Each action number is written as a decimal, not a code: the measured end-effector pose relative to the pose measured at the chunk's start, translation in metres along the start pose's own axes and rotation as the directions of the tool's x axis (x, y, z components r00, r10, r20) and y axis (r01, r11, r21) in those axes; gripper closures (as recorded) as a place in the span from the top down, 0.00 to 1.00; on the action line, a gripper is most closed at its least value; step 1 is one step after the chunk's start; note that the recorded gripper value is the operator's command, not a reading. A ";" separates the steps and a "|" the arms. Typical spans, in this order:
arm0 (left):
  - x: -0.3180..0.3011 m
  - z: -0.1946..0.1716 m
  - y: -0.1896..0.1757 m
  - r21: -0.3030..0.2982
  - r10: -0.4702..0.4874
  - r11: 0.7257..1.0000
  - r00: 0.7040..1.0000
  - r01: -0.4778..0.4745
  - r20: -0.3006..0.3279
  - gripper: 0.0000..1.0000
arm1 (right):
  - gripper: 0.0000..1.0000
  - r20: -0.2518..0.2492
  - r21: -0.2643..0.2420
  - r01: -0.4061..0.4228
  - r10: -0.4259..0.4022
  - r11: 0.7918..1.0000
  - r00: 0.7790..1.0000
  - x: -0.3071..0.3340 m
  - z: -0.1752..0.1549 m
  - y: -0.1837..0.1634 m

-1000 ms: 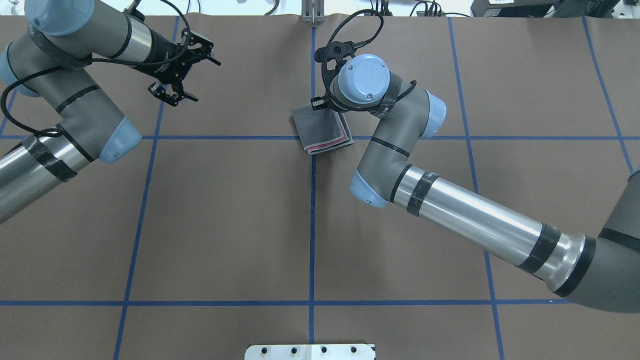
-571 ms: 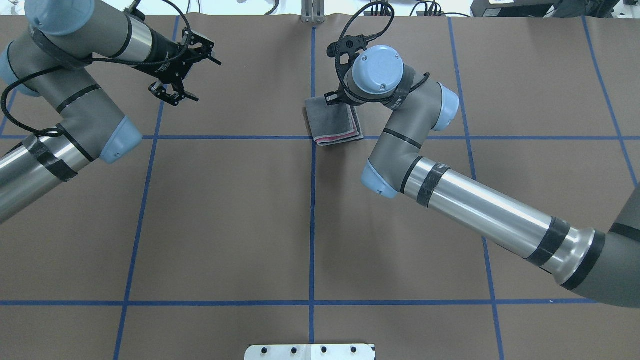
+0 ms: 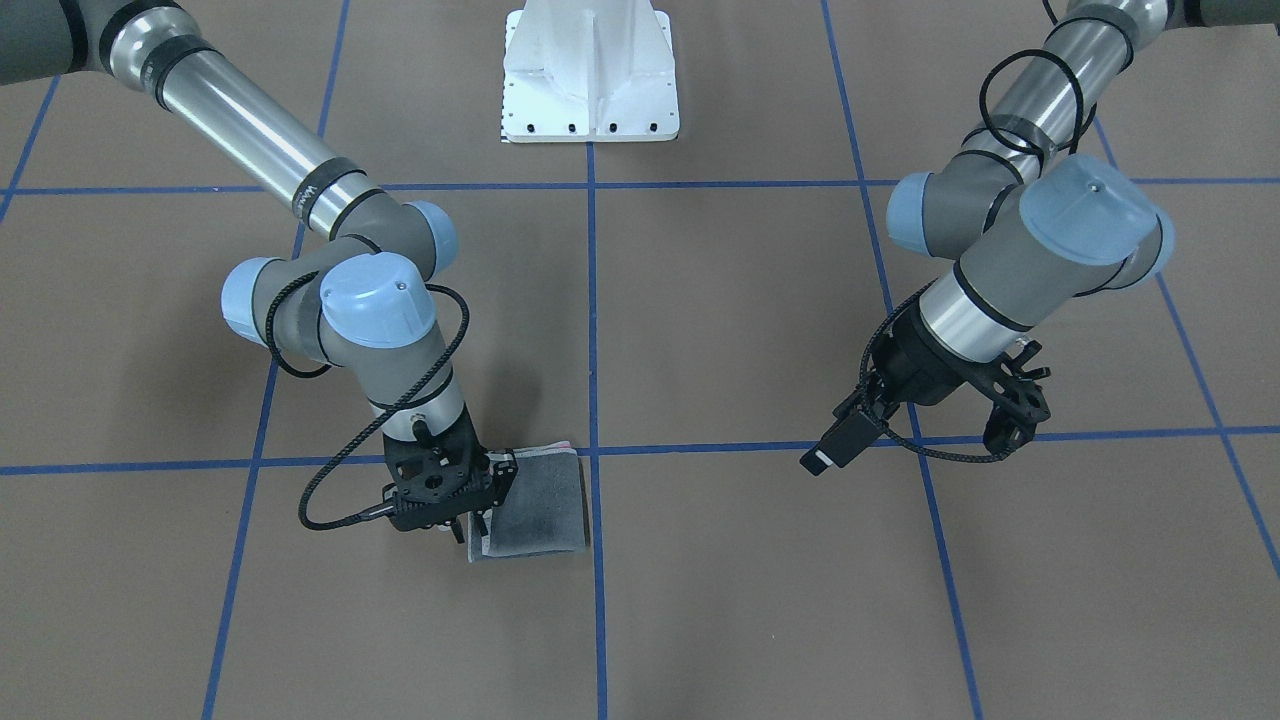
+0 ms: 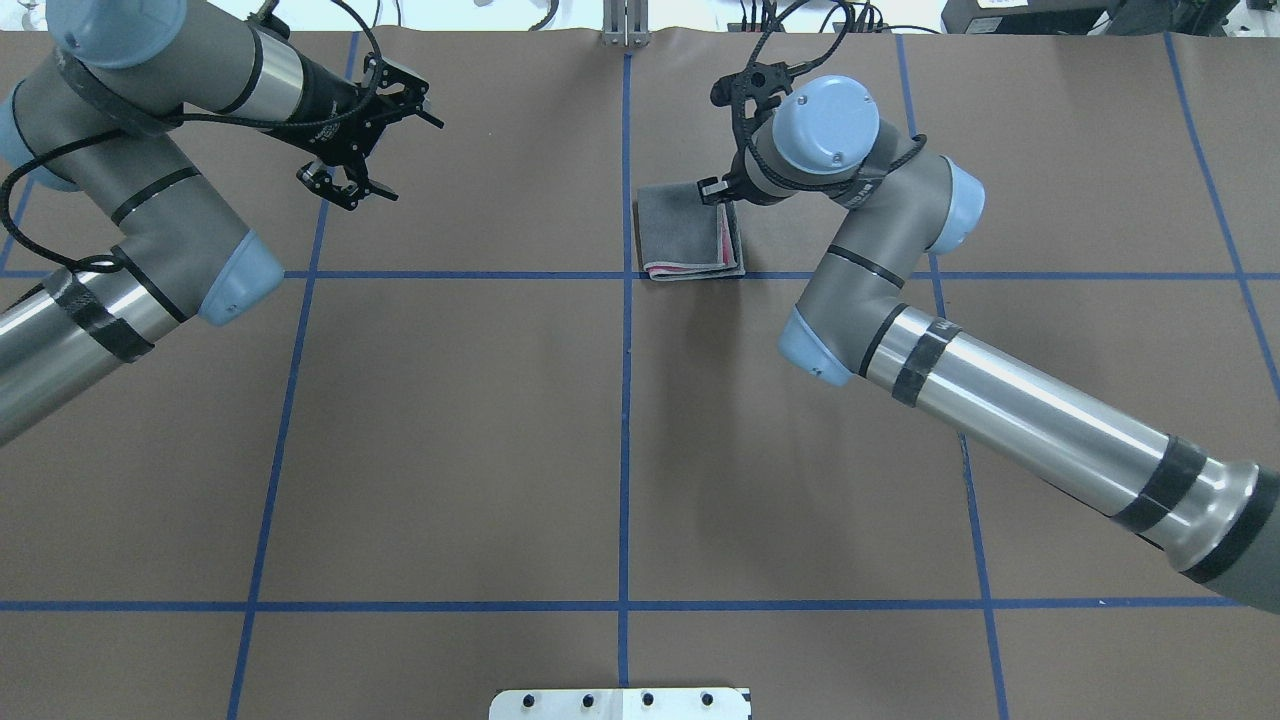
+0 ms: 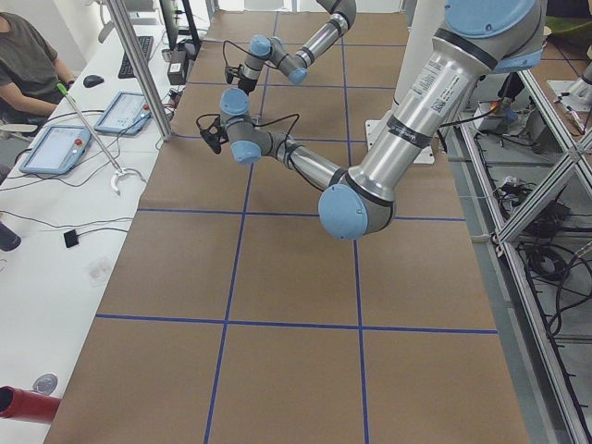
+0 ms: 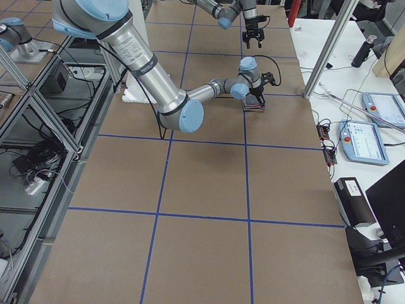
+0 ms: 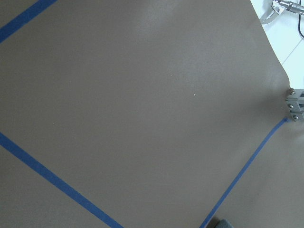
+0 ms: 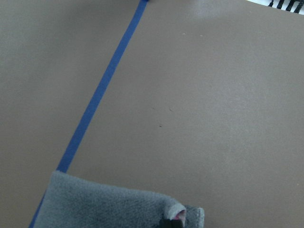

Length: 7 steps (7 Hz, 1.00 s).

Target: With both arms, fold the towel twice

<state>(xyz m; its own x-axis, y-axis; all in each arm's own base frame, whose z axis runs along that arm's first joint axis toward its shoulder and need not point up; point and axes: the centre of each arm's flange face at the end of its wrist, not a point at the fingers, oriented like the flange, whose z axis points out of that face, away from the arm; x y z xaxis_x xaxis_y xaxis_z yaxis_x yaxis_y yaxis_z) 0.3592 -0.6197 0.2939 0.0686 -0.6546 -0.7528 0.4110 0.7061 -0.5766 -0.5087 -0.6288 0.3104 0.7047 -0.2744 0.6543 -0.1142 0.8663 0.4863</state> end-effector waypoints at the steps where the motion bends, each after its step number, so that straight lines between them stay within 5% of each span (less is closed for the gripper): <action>1: 0.001 -0.002 0.001 -0.003 0.002 1.000 1.000 -0.002 -0.003 0.99 | 1.00 0.017 -0.008 -0.008 0.008 1.000 1.000 0.022 -0.011 0.007; 3: -0.009 -0.002 -0.003 -0.002 -0.003 1.000 1.000 0.003 0.007 0.99 | 1.00 0.058 -0.032 -0.033 0.035 0.999 0.998 0.056 -0.035 0.022; 7: -0.019 -0.014 -0.009 0.003 0.049 0.999 0.999 -0.049 0.002 0.99 | 1.00 -0.003 -0.118 -0.176 0.177 0.977 0.984 0.173 -0.053 0.056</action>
<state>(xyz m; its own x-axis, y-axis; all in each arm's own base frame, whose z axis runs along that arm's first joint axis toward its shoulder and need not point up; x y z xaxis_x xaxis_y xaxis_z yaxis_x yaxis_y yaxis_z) 0.3419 -0.6095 0.3089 0.0904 -0.6200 -0.7794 0.4101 0.7364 -0.5381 -0.3561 -0.6057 0.4204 0.6752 -0.1156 0.7285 -0.1529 0.9442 0.2916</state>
